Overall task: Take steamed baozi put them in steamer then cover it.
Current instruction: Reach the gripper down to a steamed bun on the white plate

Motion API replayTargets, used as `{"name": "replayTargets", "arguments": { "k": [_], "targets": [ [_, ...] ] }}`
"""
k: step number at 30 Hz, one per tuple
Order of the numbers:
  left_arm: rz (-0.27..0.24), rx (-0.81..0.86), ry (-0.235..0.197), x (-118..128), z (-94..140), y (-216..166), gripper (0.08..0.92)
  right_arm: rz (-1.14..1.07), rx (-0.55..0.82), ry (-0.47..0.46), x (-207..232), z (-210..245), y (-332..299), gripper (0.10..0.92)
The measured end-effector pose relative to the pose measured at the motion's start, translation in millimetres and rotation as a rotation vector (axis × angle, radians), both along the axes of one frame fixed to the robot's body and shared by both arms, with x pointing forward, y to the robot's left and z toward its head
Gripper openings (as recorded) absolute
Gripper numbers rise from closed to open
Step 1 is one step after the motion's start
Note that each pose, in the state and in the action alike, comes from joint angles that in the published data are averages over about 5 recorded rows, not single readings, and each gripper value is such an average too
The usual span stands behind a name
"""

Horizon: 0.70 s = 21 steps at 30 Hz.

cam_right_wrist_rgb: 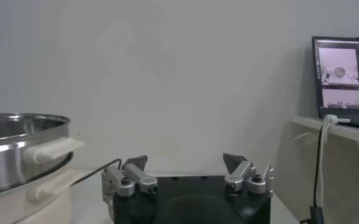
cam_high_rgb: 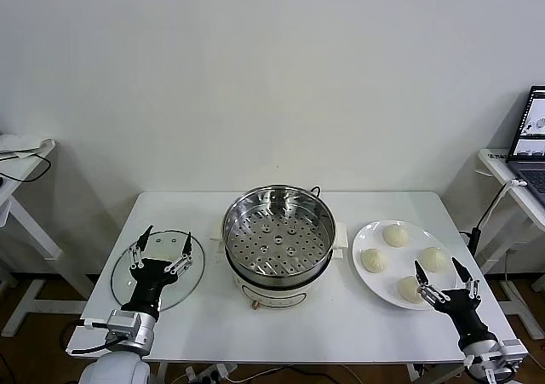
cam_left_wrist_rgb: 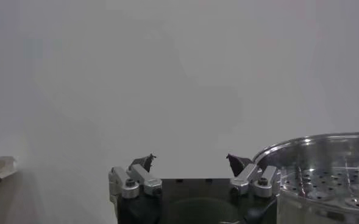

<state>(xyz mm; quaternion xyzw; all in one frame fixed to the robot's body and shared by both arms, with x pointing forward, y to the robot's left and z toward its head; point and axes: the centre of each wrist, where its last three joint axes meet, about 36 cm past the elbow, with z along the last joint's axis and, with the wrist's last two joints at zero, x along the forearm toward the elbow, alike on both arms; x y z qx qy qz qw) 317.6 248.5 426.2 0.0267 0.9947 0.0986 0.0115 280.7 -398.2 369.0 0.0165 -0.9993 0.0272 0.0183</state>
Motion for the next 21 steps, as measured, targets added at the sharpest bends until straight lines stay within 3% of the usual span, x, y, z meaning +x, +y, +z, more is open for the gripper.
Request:
{"name": "replayTargets", "arguments": {
  "k": [9, 21],
  "targets": [
    [-0.002, 0.0, -0.001, 1, -1, 0, 0.823, 0.008, -0.065, 0.024, 5, -4, -9, 0.823],
    [-0.01, 0.004, -0.004, -1, -3, 0, 0.823, 0.062, -0.315, 0.123, 10, -9, -51, 0.823]
  ]
}}
